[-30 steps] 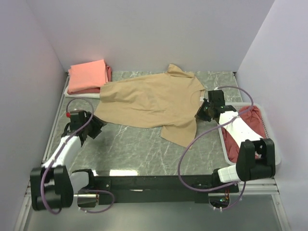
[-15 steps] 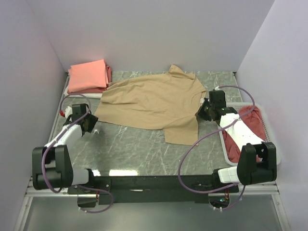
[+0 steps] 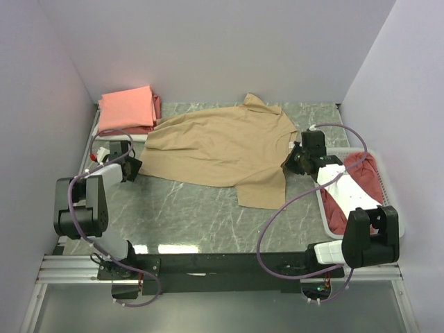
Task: Fold and stack the t-shirts
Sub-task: Flatten the tshirt out
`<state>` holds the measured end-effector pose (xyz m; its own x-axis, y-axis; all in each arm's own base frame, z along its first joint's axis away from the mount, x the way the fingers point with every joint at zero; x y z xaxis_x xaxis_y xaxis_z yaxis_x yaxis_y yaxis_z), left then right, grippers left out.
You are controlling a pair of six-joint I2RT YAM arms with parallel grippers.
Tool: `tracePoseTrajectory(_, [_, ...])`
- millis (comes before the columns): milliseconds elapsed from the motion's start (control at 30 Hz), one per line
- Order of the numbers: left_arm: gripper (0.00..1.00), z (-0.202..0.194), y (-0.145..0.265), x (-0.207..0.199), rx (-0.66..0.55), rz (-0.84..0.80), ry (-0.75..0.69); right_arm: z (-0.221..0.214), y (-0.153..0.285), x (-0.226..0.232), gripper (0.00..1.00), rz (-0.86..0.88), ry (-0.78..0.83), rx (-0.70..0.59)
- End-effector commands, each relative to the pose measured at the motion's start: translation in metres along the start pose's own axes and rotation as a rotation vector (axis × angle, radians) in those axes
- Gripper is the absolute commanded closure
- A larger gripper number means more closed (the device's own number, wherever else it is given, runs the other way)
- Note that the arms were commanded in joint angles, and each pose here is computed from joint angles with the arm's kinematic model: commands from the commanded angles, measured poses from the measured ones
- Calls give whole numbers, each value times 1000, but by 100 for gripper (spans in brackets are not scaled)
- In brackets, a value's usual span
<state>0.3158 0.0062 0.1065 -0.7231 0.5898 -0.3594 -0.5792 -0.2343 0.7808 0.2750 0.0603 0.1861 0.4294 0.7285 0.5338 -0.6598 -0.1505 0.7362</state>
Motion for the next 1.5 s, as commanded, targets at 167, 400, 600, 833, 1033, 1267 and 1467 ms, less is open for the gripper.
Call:
tracePoseTrajectory(167, [77, 6, -12, -9, -29, 18, 8, 1, 10, 1, 100, 48, 14, -32])
tracePoseTrajectory(400, [99, 5, 14, 0, -50, 27, 27, 2, 15, 0, 100, 23, 25, -38])
tracePoseTrajectory(600, [99, 2, 65, 22, -155, -59, 34, -4, 13, -14, 87, -63, 17, -45])
tracePoseTrajectory(833, [99, -2, 73, 27, -148, -77, 14, -22, 18, -35, 48, -108, -2, -41])
tracePoseTrajectory(1033, [99, 1, 78, 23, -150, -115, 8, -46, 21, -53, 48, -130, -42, -35])
tracePoseTrajectory(1267, [99, 6, 85, 16, -159, -161, -1, -61, 22, -41, 48, -58, -55, -66])
tracePoseTrajectory(1467, [99, 6, 90, 18, -162, -174, -8, -81, 15, -44, 48, -171, -4, -37])
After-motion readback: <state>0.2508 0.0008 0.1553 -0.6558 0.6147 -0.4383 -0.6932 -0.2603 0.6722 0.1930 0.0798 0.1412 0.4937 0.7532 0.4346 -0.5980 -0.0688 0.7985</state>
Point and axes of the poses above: each gripper's point midway between its finger pads, its own y axis back along the fingers, its own x axis along the line the jaws close on, z = x × y, the point moved 10 cm from there along y, back along the fingers, and after that the axes turned 13 degrees about -y, right-handed, at the moved point
